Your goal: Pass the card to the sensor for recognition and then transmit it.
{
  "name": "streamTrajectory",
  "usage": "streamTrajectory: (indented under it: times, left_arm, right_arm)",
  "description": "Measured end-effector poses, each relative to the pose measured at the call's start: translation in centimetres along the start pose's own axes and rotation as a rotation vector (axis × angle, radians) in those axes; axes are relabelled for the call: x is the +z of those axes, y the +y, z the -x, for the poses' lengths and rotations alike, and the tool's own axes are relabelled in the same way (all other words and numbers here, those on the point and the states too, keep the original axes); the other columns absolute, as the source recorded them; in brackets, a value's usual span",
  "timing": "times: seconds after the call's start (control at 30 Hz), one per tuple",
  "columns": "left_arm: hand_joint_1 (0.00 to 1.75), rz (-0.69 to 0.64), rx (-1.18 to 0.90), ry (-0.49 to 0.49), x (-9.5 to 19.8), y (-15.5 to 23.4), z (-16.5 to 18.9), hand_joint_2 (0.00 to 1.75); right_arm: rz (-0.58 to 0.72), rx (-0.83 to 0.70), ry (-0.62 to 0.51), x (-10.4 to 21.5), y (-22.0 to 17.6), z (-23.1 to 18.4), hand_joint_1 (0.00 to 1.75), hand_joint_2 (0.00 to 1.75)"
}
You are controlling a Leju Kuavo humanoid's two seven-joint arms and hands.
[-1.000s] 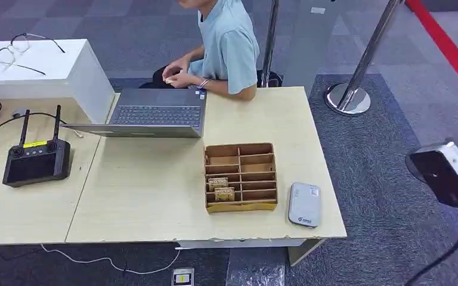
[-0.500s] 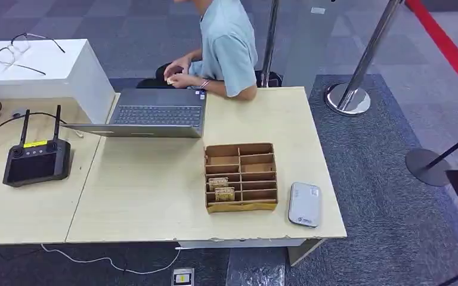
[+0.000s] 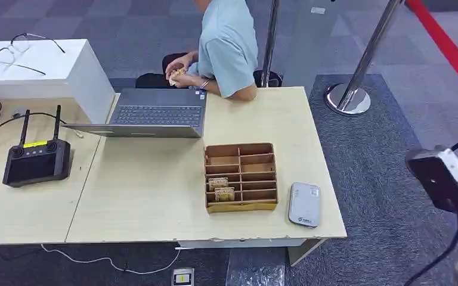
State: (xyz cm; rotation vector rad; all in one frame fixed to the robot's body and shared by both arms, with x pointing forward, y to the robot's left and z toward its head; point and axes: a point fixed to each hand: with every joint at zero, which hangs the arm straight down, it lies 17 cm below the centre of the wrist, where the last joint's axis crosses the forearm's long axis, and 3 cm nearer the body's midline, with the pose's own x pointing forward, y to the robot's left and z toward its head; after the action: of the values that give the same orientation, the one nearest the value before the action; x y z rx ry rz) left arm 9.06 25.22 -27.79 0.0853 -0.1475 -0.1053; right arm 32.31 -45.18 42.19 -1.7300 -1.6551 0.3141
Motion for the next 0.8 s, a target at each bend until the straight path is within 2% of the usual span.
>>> streamTrajectory:
  times: [0.43, 0.6, 0.8]
  left_arm:
    - [0.0, 0.021, -0.057, -0.01, 0.1, -0.4, -0.6, 0.0]
    - [0.0, 0.023, -0.082, -0.02, 0.1, -0.5, -0.7, 0.0]
    - [0.0, 0.033, -0.104, -0.025, 0.1, -0.7, -0.7, 0.0]
  right_arm:
    - [-0.305, -0.147, -0.244, 2.3, 11.5, -12.4, 0.0, 1.75]
    - [-0.475, -0.155, -0.363, 5.1, 16.5, -17.7, 0.0, 1.75]
    - [-0.681, -0.146, -0.469, 9.5, 21.5, -22.0, 0.0, 1.75]
